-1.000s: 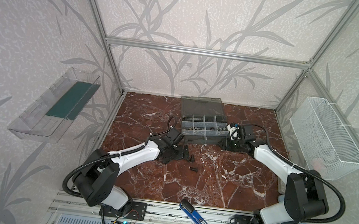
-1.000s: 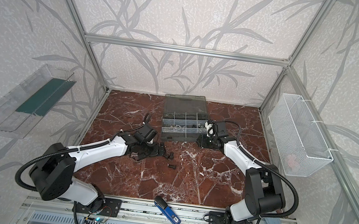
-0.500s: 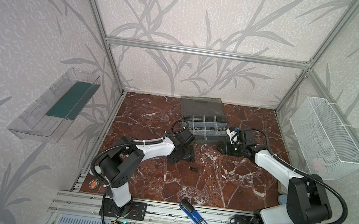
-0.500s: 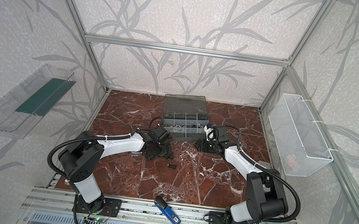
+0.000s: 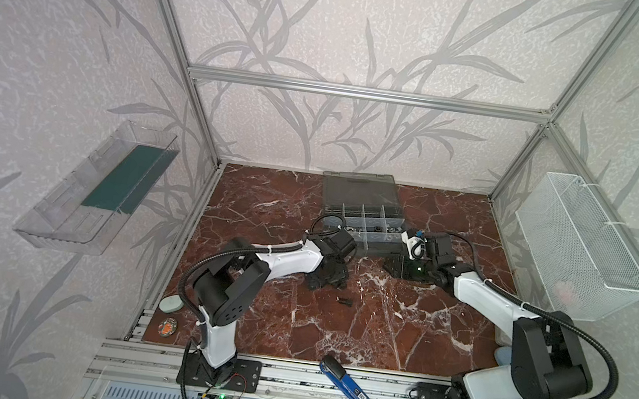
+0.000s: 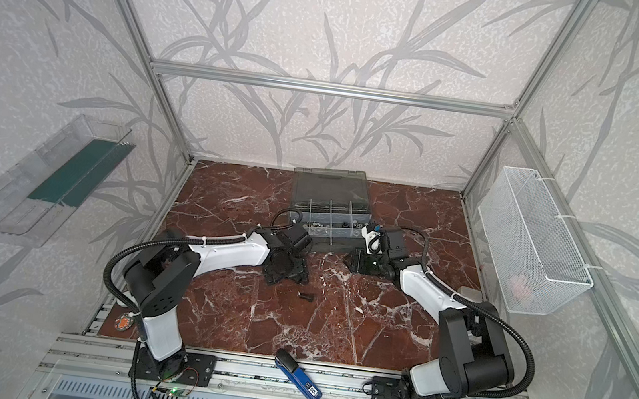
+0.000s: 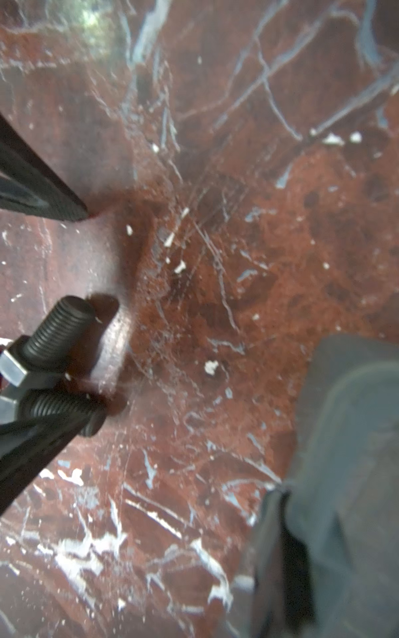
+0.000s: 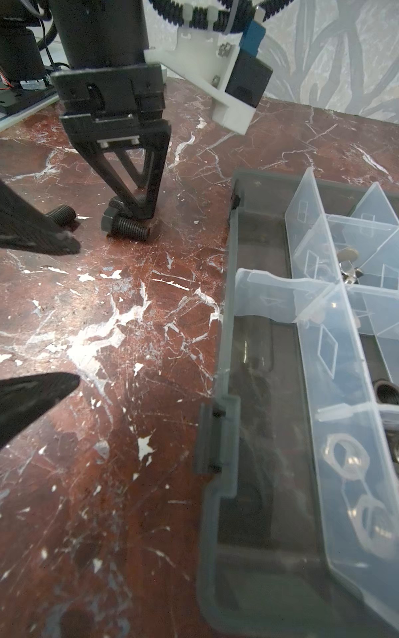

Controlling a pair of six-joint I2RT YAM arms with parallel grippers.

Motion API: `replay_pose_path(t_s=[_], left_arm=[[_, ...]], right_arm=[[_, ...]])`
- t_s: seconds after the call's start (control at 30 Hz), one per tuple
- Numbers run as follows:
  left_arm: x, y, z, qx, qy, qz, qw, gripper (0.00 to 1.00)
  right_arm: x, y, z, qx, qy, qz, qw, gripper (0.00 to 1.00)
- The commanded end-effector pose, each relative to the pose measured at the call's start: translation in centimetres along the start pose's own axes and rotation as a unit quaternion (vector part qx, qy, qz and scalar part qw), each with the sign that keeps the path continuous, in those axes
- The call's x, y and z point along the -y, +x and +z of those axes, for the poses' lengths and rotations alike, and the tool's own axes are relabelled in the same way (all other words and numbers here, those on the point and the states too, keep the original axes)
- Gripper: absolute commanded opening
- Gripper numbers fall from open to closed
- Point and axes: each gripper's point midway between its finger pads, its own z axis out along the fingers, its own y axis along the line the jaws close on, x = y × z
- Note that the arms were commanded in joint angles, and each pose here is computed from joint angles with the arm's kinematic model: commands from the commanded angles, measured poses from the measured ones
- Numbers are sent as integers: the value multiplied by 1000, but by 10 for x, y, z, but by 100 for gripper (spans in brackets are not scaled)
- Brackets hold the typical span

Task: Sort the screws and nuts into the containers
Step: 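Close the left gripper on a black hex bolt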

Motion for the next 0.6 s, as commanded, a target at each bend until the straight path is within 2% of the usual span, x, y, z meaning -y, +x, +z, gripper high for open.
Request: replay_pose_path(t_s=[0.0, 0.37, 0.57], left_arm=[[-10, 5, 2, 3, -33, -3, 999, 81], [-8, 13, 17, -14, -29, -2, 999, 61], [-7, 15, 19, -19, -29, 3, 999, 55]], right_arm=[[-7, -1, -1, 7, -21, 1, 1000, 56], [-5, 3, 1, 6, -22, 7, 1000, 56], [-2, 6, 3, 2, -19, 11, 1000, 56]])
